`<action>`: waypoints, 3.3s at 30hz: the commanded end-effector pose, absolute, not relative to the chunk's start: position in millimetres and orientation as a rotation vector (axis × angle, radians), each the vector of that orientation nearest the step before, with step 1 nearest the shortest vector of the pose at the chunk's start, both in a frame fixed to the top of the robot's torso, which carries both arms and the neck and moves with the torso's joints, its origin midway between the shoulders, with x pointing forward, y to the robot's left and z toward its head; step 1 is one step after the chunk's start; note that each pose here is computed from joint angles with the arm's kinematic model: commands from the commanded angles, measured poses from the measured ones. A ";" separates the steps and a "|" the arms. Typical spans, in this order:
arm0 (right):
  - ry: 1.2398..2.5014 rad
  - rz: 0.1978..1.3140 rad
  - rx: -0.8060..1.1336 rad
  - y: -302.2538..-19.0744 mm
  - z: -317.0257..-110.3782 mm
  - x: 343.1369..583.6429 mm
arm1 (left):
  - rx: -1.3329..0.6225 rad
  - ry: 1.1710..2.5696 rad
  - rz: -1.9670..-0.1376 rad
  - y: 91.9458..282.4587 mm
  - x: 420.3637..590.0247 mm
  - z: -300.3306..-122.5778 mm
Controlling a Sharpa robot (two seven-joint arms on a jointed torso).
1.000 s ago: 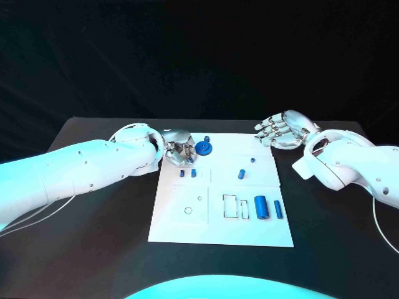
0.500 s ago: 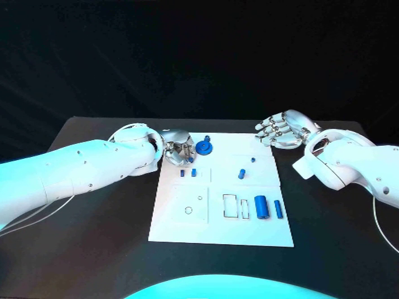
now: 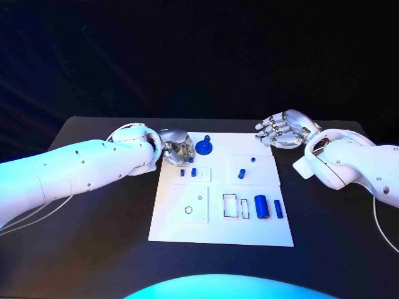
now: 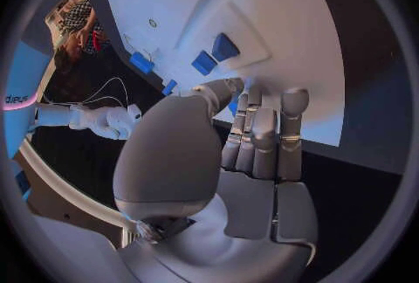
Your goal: Assemble the parts on the task board
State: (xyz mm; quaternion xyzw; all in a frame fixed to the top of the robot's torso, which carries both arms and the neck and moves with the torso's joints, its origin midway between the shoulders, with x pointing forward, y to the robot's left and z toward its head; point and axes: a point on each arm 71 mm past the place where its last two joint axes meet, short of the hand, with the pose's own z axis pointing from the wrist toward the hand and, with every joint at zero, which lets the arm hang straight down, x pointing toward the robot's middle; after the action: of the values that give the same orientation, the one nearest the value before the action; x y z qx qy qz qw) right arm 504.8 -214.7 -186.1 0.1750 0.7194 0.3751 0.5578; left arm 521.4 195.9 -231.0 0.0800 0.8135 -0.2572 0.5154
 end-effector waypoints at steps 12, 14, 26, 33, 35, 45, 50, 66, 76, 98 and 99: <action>1.713 0.897 0.385 -213.5 -186.7 503.8 | 0.159 1.930 -0.610 207.0 523.0 -229.2; 1.715 0.897 0.366 -213.2 -186.5 503.6 | 0.147 1.919 -0.613 210.0 523.3 -228.1; 1.745 0.750 -0.074 -206.2 -188.8 499.5 | -0.442 1.762 -1.020 251.8 522.8 -205.3; 1.739 0.595 -0.272 -203.4 -195.9 499.6 | -0.847 1.633 -1.336 263.3 514.9 -197.2; 1.730 0.556 -0.309 -202.0 -197.9 500.8 | -0.918 1.604 -1.393 264.0 512.5 -195.7; 1.712 0.493 -0.374 -194.8 -207.1 503.3 | -1.010 1.558 -1.490 263.0 505.0 -191.6; 1.736 0.496 -0.391 -189.1 -215.4 501.8 | -1.001 1.547 -1.525 262.0 503.1 -189.6; 1.755 0.488 -0.388 -182.0 -232.4 507.0 | -0.982 1.552 -1.580 255.2 498.9 -187.0; 1.769 0.520 -0.388 -172.5 -239.3 504.2 | -0.981 1.565 -1.587 254.2 497.8 -187.1; 1.740 0.416 -0.423 -168.3 -242.8 501.7 | -0.958 1.576 -1.584 252.2 496.6 -186.7; 1.731 0.411 -0.423 -168.3 -242.3 501.6 | -0.957 1.576 -1.585 252.2 496.6 -186.7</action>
State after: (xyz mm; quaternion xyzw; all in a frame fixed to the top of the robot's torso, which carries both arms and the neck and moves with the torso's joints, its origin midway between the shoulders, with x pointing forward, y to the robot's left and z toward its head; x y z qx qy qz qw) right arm 505.2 -168.8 -234.5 -0.1660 0.7469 0.2019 0.6113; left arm 497.5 254.8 -188.4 -0.3780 0.6088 -0.6020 0.3521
